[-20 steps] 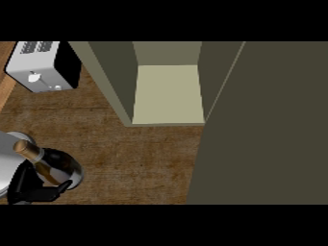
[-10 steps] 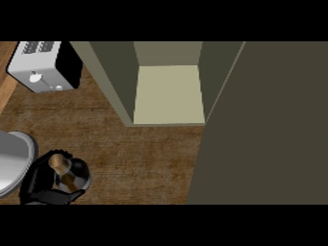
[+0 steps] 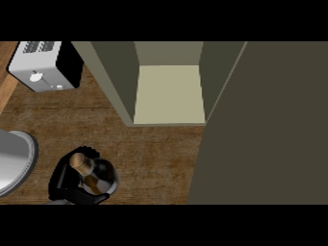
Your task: Pick up the wine, place it into the cabinet and close the cabinet
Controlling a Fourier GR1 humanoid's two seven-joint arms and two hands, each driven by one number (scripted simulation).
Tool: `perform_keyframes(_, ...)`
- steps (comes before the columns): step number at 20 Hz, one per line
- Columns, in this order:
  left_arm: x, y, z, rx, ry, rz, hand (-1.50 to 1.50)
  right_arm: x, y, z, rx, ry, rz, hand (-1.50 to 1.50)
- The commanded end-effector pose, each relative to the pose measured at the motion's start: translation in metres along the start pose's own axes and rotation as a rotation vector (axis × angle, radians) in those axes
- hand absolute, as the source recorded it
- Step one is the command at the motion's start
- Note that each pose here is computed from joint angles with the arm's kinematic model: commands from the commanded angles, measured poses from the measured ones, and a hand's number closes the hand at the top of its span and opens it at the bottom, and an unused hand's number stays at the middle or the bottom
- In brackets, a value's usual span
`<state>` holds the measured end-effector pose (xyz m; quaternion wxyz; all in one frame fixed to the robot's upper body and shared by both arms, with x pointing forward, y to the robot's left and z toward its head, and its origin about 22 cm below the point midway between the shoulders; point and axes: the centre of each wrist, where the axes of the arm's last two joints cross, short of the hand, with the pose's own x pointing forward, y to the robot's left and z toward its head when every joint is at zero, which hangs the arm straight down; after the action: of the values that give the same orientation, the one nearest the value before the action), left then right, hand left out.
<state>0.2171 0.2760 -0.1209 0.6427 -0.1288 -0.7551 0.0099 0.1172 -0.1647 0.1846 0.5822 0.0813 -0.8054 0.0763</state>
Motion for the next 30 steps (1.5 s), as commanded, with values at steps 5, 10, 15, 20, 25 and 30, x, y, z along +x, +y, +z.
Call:
perform_keyframes(5,0.026,-0.044,-0.011,-0.061,-0.043,0.036,1.5,0.039,-0.012,0.027,-0.008,-0.068,-0.032,-1.5)
perform_keyframes(10,0.031,-0.065,-0.011,-0.093,-0.008,0.052,1.5,0.034,-0.005,0.039,-0.022,-0.07,-0.061,-1.5)
perform_keyframes(15,0.064,-0.104,-0.033,-0.102,-0.049,0.041,1.5,0.032,-0.011,0.031,-0.004,-0.052,-0.036,-1.5)
perform_keyframes(20,0.074,-0.12,-0.04,-0.054,-0.086,-0.028,1.5,0.036,-0.014,0.045,0.004,-0.057,-0.038,-1.5)
perform_keyframes(25,0.074,-0.143,-0.066,0.003,-0.099,-0.068,1.5,0.033,-0.012,0.036,0.003,-0.049,-0.026,-1.5)
perform_keyframes(30,0.075,-0.139,-0.085,0.041,-0.091,-0.134,1.5,0.03,-0.016,0.042,-0.001,-0.058,-0.025,-1.5)
